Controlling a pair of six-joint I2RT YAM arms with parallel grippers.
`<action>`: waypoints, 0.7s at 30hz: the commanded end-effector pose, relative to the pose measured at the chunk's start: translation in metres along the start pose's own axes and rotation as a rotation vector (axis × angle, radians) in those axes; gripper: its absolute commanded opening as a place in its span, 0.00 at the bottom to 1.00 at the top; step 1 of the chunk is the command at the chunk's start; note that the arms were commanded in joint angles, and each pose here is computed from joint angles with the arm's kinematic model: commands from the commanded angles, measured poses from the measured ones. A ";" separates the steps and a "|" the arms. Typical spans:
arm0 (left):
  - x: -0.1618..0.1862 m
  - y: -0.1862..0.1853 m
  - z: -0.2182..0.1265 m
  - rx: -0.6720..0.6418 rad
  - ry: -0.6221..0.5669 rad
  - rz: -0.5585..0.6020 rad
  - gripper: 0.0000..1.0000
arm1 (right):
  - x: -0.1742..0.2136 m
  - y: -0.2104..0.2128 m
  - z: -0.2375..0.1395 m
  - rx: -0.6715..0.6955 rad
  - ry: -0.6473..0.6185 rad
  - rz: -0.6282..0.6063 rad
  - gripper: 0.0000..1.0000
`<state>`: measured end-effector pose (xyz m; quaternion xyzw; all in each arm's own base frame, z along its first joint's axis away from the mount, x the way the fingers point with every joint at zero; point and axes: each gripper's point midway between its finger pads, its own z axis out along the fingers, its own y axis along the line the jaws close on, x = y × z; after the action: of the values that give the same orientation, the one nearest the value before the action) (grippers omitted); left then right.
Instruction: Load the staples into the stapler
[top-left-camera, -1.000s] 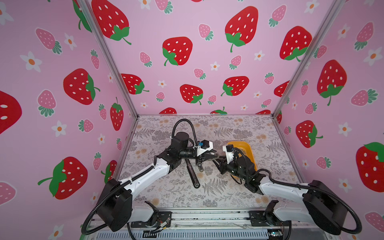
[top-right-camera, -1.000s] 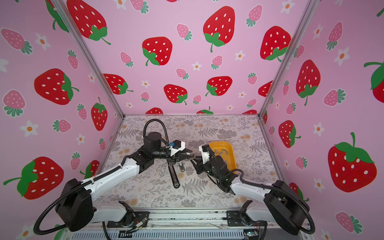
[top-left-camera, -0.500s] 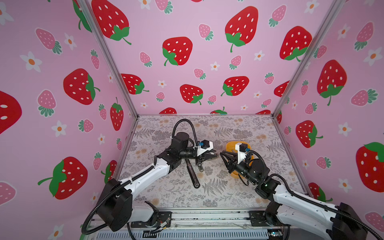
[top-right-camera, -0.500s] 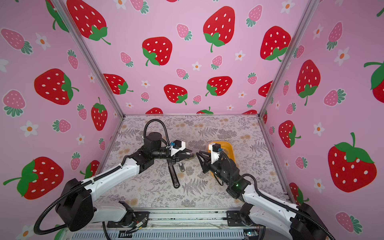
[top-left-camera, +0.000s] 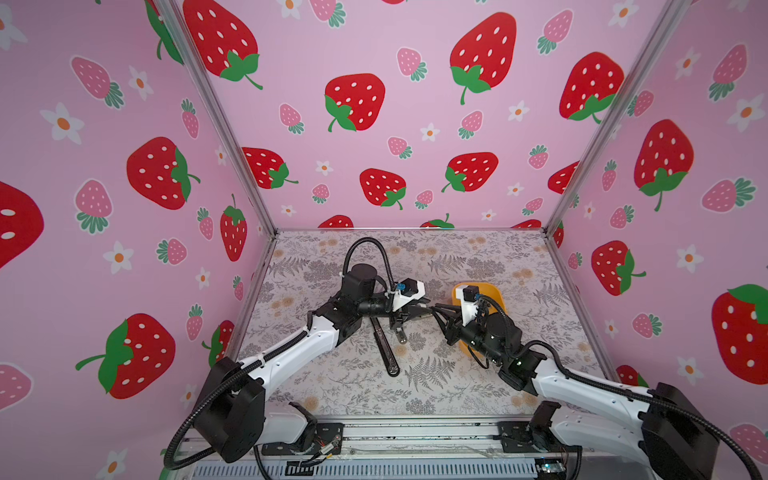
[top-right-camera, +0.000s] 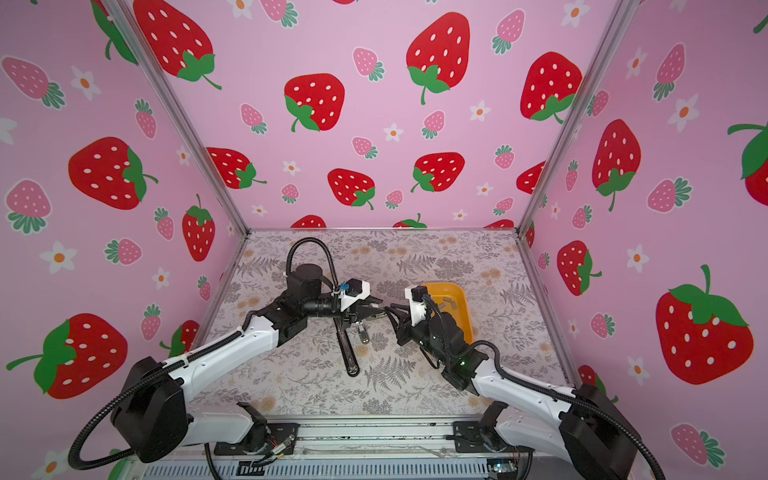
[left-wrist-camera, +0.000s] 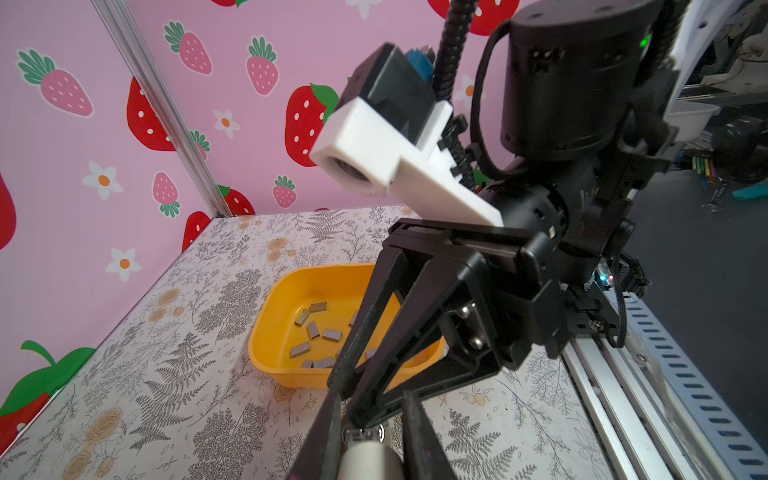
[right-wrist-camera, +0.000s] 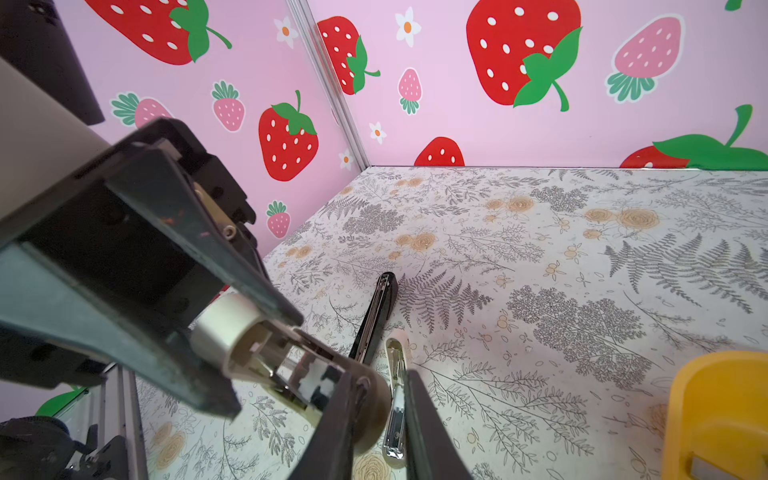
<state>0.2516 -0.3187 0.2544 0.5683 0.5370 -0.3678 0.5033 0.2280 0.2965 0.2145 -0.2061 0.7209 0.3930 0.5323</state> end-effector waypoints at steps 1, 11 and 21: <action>-0.029 -0.010 -0.004 0.045 -0.102 0.052 0.00 | 0.008 0.002 0.006 -0.015 0.012 0.021 0.23; -0.039 -0.008 0.005 0.051 -0.153 0.046 0.00 | 0.012 0.029 0.019 -0.112 0.014 0.016 0.21; -0.033 -0.010 0.002 0.033 -0.136 0.048 0.00 | 0.017 0.016 0.009 -0.056 -0.006 -0.029 0.30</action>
<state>0.2395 -0.3308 0.2823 0.5583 0.4917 -0.4082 0.5290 0.2211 0.3181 0.1838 -0.2257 0.7338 0.3965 0.5034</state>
